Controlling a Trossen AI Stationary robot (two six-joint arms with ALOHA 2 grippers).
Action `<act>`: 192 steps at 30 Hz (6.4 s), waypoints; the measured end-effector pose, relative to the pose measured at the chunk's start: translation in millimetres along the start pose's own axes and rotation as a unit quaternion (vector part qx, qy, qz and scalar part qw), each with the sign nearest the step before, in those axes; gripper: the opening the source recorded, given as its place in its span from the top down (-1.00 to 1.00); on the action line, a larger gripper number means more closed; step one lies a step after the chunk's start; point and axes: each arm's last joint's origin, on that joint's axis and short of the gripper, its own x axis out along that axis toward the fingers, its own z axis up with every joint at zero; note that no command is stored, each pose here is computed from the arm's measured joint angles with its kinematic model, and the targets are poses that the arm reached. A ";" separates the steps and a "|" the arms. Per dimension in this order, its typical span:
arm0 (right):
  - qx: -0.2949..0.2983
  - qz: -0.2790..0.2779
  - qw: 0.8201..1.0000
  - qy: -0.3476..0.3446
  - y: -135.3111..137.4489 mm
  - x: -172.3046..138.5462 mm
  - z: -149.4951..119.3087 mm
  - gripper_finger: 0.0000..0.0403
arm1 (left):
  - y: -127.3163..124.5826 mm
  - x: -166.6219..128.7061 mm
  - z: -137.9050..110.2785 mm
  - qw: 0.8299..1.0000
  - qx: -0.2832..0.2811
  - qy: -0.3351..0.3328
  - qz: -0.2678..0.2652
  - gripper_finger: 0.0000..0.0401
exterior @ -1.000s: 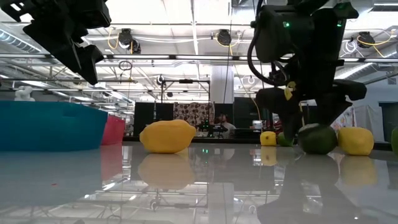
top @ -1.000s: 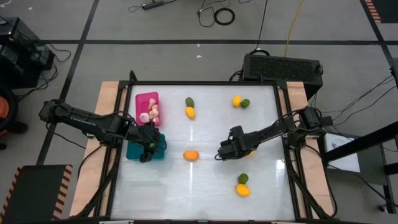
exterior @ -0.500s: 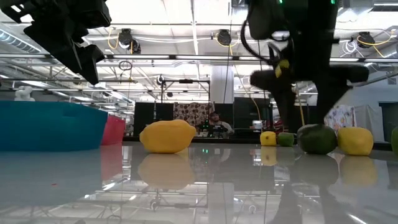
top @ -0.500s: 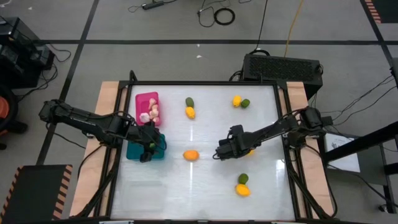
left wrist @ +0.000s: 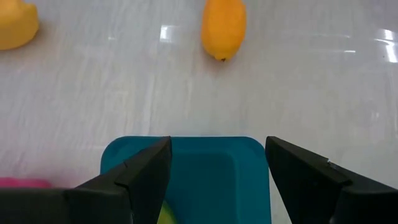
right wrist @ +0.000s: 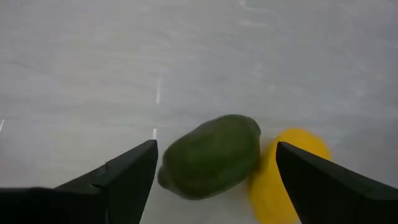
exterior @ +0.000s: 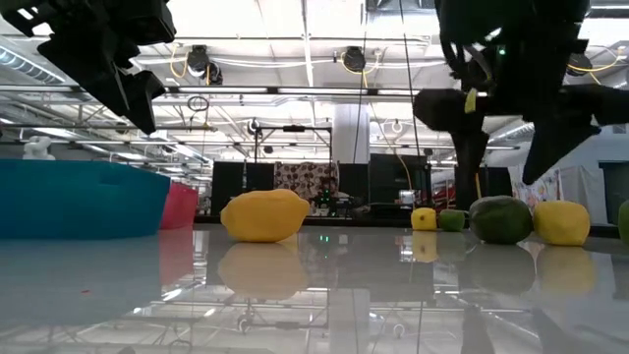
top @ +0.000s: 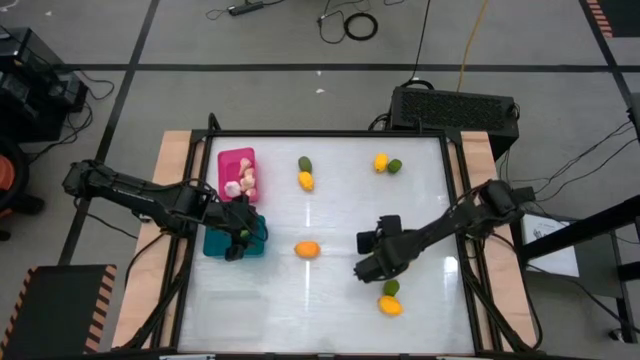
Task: Sort produce into baskets
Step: Put the green lime into the blue bin
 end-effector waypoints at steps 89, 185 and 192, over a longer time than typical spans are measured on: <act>-0.269 0.514 0.750 -0.319 269.6 10.3 -11.6 -0.51 | 3.1 -79.6 27.0 0.988 0.038 0.045 0.143 -0.32; -0.077 -0.011 0.990 0.116 5.4 -56.8 -123.0 -0.68 | 22.8 -49.3 -40.7 0.945 -0.036 -0.244 0.214 -0.32; -0.089 -0.014 0.988 0.122 4.5 -46.6 -126.0 -0.65 | 22.8 -49.3 -40.7 0.945 -0.036 -0.244 0.214 -0.32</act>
